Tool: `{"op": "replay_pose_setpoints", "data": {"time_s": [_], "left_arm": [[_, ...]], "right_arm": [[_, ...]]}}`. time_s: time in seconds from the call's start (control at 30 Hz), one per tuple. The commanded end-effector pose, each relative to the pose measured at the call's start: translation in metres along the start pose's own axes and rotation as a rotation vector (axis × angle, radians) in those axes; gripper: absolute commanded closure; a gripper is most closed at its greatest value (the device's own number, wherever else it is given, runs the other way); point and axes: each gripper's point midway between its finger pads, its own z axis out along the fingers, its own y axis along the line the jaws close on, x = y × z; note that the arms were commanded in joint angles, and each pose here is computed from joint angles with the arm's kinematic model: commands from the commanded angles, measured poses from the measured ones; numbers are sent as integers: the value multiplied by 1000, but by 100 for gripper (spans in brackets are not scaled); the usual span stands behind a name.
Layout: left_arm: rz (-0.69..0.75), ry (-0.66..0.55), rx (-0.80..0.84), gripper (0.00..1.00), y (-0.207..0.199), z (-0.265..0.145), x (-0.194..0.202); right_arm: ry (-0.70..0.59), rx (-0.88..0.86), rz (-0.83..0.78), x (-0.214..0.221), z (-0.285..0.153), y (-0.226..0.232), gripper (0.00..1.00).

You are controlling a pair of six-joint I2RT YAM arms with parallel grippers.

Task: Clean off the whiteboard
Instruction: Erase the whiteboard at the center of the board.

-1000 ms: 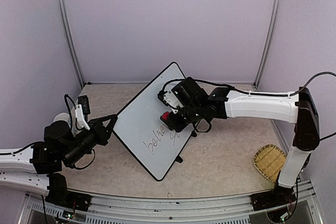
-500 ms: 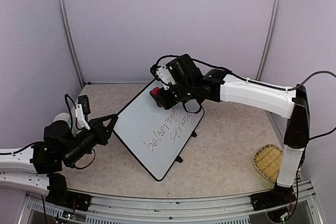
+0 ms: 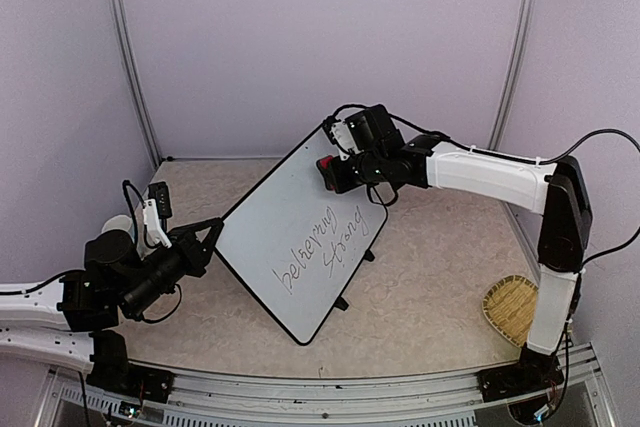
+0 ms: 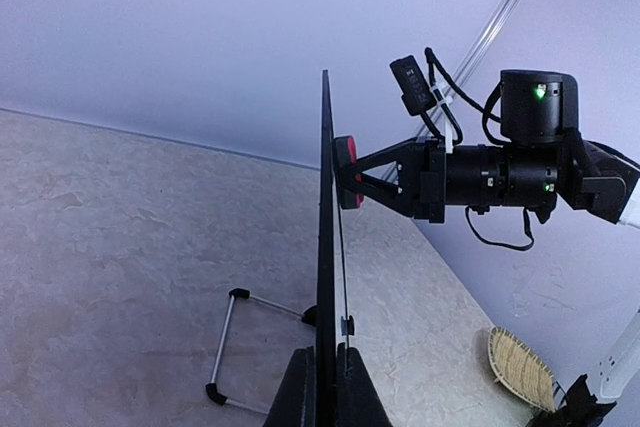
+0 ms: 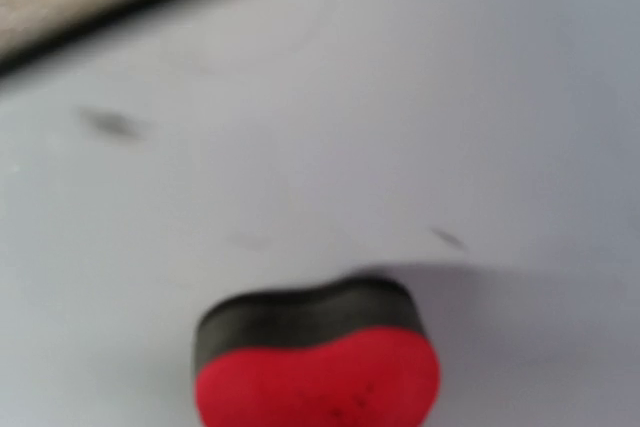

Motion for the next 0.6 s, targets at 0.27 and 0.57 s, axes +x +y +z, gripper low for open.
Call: {"op": "replay_pose_setpoints", "data": {"time_s": [0.27, 0.57], "left_arm": [[116, 201, 100, 100, -10, -7, 51], [116, 201, 100, 100, -9, -7, 52]], "right_arm": [[10, 7, 187, 42, 27, -59, 85], [42, 25, 233, 64, 37, -77, 85]]}}
